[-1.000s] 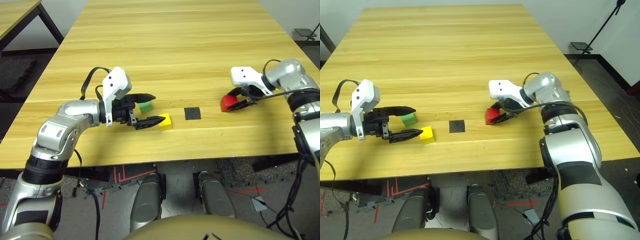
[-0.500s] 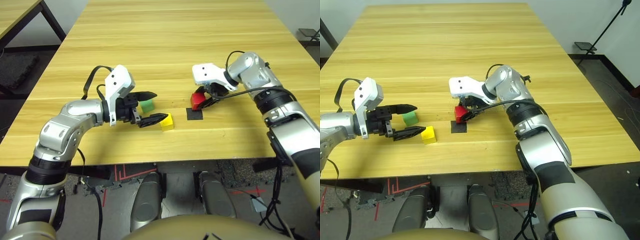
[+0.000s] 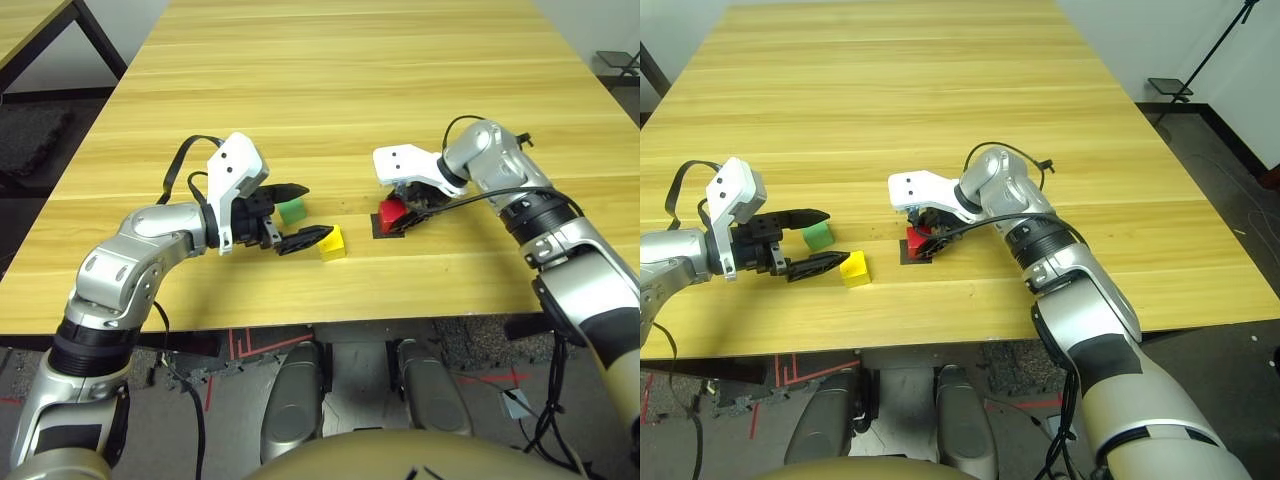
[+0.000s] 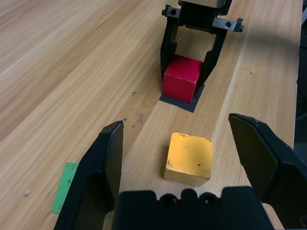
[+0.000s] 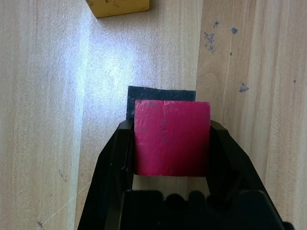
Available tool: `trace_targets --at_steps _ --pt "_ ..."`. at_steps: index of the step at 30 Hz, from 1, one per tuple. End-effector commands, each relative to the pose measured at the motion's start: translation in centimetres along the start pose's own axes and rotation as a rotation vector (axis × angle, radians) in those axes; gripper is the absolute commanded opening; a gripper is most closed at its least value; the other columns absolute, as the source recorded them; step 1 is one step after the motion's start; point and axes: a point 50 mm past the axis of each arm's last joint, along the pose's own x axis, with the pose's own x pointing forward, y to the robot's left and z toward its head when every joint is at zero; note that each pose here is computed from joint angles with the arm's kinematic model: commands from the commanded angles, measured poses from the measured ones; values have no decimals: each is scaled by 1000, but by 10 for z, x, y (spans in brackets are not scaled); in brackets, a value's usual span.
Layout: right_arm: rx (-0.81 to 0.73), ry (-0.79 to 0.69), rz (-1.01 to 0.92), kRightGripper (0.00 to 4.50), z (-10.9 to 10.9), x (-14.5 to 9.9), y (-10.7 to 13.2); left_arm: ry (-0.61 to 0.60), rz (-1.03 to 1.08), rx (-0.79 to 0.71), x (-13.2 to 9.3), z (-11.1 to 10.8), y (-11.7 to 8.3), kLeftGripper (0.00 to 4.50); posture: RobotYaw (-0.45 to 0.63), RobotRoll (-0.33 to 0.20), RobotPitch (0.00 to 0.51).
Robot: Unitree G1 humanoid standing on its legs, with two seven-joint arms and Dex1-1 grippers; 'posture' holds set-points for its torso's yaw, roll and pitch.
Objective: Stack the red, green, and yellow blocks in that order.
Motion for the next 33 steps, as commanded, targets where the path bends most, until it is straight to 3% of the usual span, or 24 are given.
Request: trace_targets --at_steps 1,8,12,16,22,25,33 --pt "7 10 12 2053 -2 9 2 6 -7 0 -1 2 -4 4500 477 -212 148" --pt "11 23 35 2053 -5 10 5 16 -6 -6 -2 2 -5 4500 472 -212 154" --pt "-15 3 55 3082 -4 5 7 30 -29 -13 -1 1 -8 4500 454 -205 141" --pt "-51 -67 57 4487 -11 -23 5 55 -63 -7 3 1 -9 4500 434 -196 126" --pt "23 -138 -59 4487 -34 -77 -2 121 -108 32 5 -1 -4 4500 379 -181 110" --pt "153 -177 -170 4487 -57 -114 0 126 -90 61 9 1 6 4500 347 -171 103" --pt "251 -195 -292 4487 -76 -133 6 181 -113 93 10 -1 15 4500 286 -145 93"
